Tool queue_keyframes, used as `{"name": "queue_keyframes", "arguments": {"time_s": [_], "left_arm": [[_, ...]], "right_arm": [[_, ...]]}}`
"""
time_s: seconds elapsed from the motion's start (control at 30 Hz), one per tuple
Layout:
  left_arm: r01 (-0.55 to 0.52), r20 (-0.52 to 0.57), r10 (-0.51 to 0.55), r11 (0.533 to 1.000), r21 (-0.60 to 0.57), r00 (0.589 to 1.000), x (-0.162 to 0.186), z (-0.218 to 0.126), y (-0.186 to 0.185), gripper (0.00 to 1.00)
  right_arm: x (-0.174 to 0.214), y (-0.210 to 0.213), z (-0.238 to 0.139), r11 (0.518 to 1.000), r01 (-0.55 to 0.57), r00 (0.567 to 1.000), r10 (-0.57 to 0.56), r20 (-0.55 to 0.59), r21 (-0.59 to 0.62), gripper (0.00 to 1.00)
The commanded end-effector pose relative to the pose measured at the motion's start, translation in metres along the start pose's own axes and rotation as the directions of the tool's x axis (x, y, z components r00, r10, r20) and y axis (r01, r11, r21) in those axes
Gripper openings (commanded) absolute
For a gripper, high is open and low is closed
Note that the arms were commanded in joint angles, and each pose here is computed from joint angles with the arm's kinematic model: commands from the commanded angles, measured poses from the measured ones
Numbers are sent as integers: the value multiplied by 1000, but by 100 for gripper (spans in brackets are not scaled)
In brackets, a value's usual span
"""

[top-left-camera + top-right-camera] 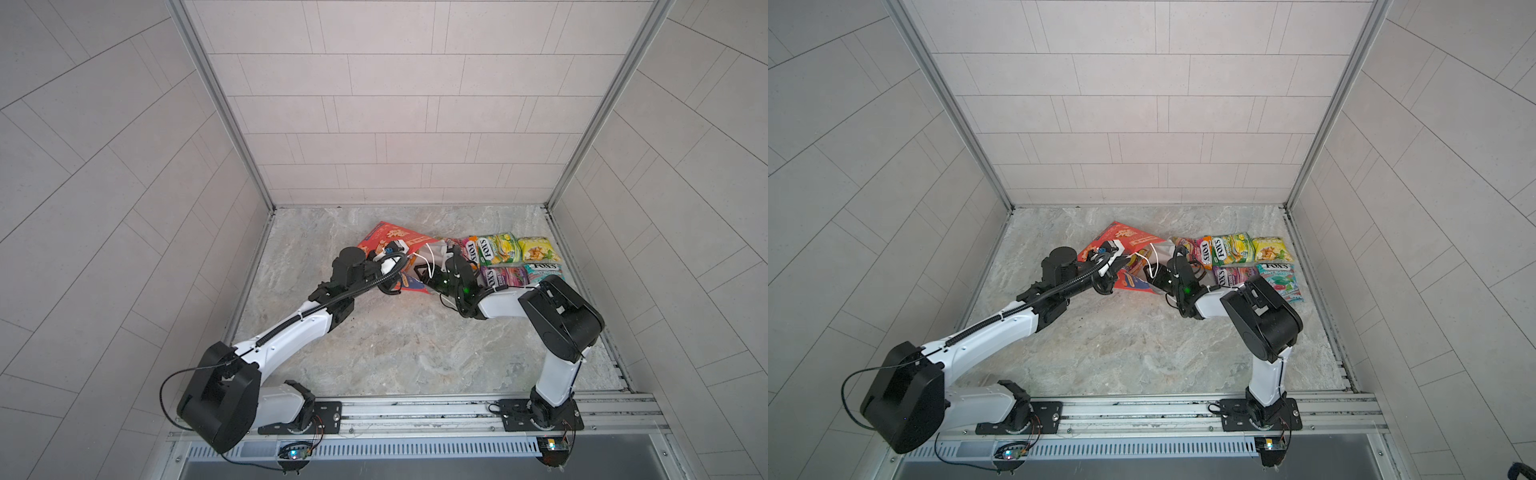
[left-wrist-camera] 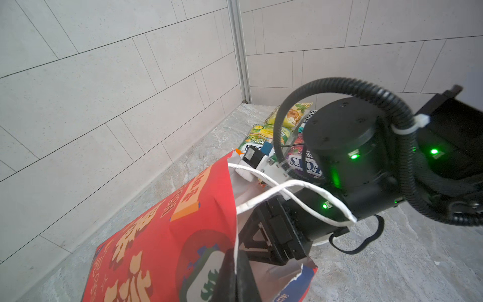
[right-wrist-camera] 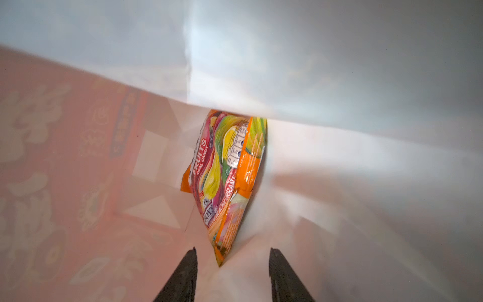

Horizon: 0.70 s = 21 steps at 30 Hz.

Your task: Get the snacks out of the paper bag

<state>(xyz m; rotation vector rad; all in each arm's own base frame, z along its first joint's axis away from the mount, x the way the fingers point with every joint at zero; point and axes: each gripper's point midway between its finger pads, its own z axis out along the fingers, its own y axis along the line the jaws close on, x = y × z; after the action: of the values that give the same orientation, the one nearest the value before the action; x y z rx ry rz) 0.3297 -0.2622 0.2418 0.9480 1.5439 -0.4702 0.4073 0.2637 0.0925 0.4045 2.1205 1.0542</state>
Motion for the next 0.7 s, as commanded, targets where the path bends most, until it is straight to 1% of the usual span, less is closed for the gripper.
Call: {"name": "queue_keyframes", "arguments": {"time_s": [0.0, 0.13, 0.3, 0.37, 0.43, 0.53, 0.6, 0.67], "left_arm": [[-4, 89, 7, 999, -36, 996, -30, -3, 9, 0], [-8, 112, 6, 1000, 16, 994, -36, -4, 0, 0], [-26, 141, 10, 993, 115, 990, -40, -5, -17, 0], [-32, 139, 12, 988, 149, 990, -39, -4, -23, 0], [-32, 133, 9, 984, 176, 991, -38, -2, -27, 0], [-29, 127, 2, 977, 210, 992, -38, 2, -33, 0], [-31, 125, 1, 970, 239, 992, -37, 4, -39, 0], [-32, 120, 3, 970, 240, 993, -36, 7, -40, 0]], "right_arm": [[-10, 21, -6, 997, -31, 999, 31, 8, -66, 46], [-8, 25, 4, 995, -50, 999, 49, -14, -83, 45], [-14, 26, 21, 996, -54, 999, 54, 3, -75, 46], [-17, 32, 29, 993, -64, 998, 65, 6, -98, 46], [-16, 28, 36, 996, -64, 998, 64, 4, -68, 47], [-10, 21, 45, 997, -72, 997, 72, -10, -33, 48], [-5, 18, 49, 995, -91, 996, 91, -14, -39, 48], [2, 17, 54, 994, -99, 995, 97, -36, -50, 50]]}}
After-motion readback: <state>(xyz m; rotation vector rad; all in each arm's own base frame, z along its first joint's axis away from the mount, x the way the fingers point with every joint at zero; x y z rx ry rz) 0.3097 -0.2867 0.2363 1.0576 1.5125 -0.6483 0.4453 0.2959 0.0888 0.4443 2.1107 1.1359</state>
